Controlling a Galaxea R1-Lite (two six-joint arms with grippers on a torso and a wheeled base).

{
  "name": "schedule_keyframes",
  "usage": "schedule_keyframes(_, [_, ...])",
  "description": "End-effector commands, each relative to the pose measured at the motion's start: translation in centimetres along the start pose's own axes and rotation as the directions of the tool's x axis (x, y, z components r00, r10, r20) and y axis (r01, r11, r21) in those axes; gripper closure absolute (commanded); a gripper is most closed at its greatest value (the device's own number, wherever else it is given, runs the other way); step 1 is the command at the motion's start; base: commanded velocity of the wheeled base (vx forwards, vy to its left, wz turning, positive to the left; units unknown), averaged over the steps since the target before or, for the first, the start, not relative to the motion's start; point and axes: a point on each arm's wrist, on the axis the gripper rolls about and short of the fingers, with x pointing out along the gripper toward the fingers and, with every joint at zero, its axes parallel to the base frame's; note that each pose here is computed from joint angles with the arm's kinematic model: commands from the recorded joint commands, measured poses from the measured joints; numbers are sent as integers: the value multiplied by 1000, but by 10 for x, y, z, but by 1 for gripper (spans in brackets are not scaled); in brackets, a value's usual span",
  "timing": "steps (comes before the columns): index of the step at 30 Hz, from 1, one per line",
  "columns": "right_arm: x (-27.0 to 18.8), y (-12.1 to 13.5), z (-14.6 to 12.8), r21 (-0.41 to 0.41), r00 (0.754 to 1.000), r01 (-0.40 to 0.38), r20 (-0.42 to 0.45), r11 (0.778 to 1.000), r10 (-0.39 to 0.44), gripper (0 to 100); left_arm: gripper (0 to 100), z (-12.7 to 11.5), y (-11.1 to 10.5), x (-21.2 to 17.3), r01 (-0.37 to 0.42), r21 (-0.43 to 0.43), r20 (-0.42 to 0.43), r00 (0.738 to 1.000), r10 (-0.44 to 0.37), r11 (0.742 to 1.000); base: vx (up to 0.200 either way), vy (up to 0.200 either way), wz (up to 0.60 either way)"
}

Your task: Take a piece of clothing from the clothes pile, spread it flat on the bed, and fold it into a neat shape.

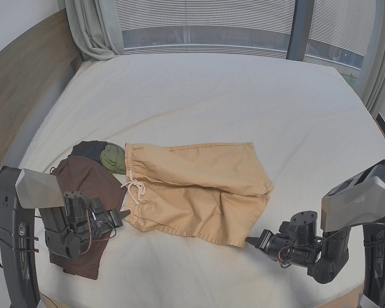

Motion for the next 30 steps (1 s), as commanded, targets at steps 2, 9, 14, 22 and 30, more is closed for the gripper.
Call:
schedule_keyframes(2, [-9,-5,-4,-27,999,32,-18,999,-33,100,100,1,-6,-11,-2,-2,-1,1000,2,1000,0,0,0])
schedule_keyframes(9, [-18,-12,-3,-56,998,63,-20,996,-64,100,100,5,-15,-37,-9,-13,-1,1000,9,1000,0,0,0])
schedule_keyframes(14, [-28,-20,-1,-94,994,104,-19,990,-106,100,100,7,-18,-42,-10,-13,1,1000,10,1000,0,0,0])
schedule_keyframes(22, [-39,-34,7,-124,987,162,-6,979,-164,100,100,2,-20,-49,-21,-25,-22,1000,21,999,0,0,0])
schedule_keyframes(30, [-46,-38,1,-154,980,189,-33,970,-196,100,100,-15,-20,-61,-46,3,-87,995,46,999,0,0,0])
